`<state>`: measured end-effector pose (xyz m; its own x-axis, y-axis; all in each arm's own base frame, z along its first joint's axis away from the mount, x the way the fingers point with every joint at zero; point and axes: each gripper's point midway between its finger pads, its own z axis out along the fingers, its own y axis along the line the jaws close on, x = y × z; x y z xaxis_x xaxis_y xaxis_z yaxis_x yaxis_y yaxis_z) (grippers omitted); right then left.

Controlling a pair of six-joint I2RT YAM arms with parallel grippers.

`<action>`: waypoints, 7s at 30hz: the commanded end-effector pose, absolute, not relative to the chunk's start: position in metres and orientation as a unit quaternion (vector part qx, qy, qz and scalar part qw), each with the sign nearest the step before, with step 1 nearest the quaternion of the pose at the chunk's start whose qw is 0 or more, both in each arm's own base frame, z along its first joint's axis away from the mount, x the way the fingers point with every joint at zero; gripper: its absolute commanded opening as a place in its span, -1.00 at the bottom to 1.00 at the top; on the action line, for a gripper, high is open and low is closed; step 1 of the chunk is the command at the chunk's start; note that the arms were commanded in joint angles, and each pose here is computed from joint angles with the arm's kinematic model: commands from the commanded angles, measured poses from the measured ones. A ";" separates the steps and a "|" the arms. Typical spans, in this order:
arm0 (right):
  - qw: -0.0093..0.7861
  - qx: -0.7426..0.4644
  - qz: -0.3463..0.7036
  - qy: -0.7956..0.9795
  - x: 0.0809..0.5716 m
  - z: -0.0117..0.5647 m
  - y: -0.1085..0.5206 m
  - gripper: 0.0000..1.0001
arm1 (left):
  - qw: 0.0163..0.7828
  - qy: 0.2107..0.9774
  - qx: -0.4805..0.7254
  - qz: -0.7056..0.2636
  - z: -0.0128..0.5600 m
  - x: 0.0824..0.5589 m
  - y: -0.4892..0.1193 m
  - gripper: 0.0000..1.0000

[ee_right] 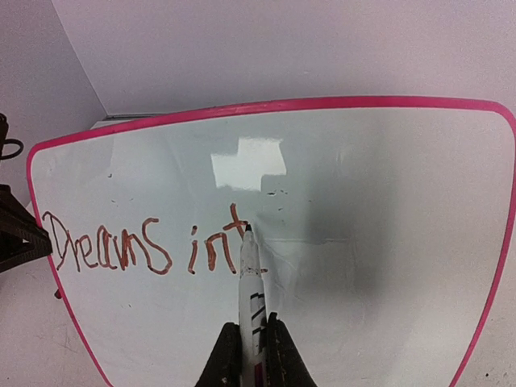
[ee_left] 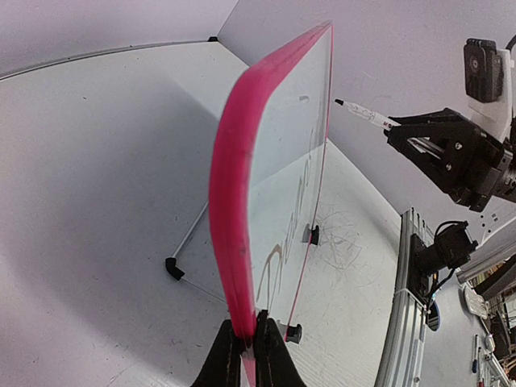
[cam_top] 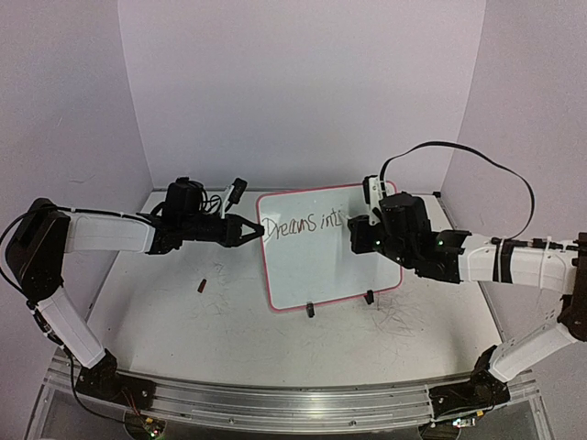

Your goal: Write a sentence on the whiteboard

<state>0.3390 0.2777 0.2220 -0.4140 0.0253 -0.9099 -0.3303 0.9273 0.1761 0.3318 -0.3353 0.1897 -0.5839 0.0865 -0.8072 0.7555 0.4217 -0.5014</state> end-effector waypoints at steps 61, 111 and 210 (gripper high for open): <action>0.542 -0.051 0.140 0.827 0.354 0.212 0.266 -1.00 | 0.368 0.744 0.318 -0.459 0.202 0.318 -0.348 -1.00; 0.559 -0.066 0.174 0.808 0.327 0.241 0.248 -1.00 | 0.367 0.747 0.319 -0.453 0.199 0.318 -0.349 -1.00; 0.585 -0.129 0.111 0.793 0.360 0.243 0.240 -1.00 | 0.364 0.759 0.328 -0.430 0.192 0.318 -0.353 -1.00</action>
<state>0.3510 0.2383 0.2178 -0.3295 -0.1275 -0.9355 -0.3530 0.9356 -0.0032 0.3280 -0.3444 0.1893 -0.5559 0.1302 -0.8210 0.7741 0.4409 -0.4543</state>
